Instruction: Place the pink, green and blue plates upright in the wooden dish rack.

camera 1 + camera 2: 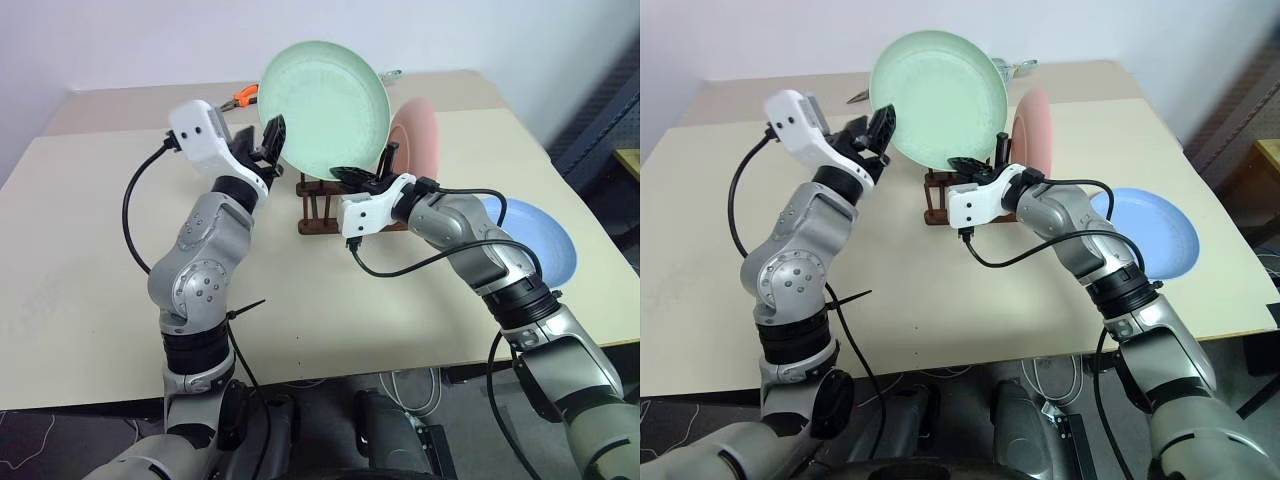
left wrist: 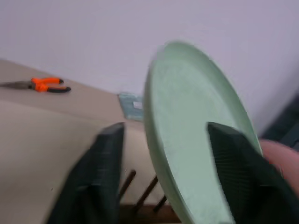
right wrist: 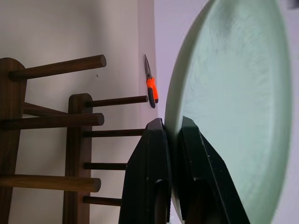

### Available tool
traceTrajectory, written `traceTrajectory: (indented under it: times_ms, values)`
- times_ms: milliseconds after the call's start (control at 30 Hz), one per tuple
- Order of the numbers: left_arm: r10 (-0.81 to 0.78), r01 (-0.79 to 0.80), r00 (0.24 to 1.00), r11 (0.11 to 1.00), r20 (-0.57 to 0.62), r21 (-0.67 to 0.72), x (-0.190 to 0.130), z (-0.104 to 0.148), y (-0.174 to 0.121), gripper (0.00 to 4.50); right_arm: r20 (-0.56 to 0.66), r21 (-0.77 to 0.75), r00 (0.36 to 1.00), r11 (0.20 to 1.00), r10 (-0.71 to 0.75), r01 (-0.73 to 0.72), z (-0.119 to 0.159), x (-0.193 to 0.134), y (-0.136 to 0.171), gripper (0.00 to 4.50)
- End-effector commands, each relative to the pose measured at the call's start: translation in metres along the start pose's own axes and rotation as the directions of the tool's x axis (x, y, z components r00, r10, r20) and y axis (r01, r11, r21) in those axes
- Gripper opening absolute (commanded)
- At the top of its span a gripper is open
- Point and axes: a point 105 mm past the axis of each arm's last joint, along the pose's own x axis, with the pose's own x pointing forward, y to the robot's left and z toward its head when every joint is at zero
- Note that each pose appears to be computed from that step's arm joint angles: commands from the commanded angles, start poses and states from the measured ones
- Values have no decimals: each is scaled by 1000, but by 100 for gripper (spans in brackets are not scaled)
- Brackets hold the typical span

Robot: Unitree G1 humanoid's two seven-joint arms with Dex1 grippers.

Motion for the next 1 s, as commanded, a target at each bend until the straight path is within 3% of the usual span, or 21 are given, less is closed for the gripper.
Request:
traceTrajectory:
  times_ms: [33,133,200,267,367,567,733,1000]
  values:
    - [103,-127,970,987,219,98,-3,53,31,297,37,37,993,993,-110,109,8,-8,-25,0]
    - [133,-221,965,880,228,421,-9,58,63,297,76,187,972,960,-224,207,13,-21,-48,0]
    - [89,-177,982,758,169,627,-16,48,75,297,121,375,944,895,-306,242,21,-33,-63,0]
    - [35,-68,998,671,60,738,-24,26,82,297,163,578,919,790,-360,206,29,-45,-73,0]
    - [-68,147,988,696,-140,703,-43,-17,82,297,206,827,877,556,-435,81,42,-59,-84,0]
    - [-329,504,855,711,-402,490,-83,-76,42,297,214,974,837,175,-503,-143,53,-70,-91,0]
    - [-441,610,776,707,-451,357,-96,-91,15,297,148,989,881,57,-450,-138,41,-62,-75,0]
    - [-470,643,745,696,-473,320,-102,-97,5,297,61,990,916,-90,-397,-106,12,-51,-56,0]
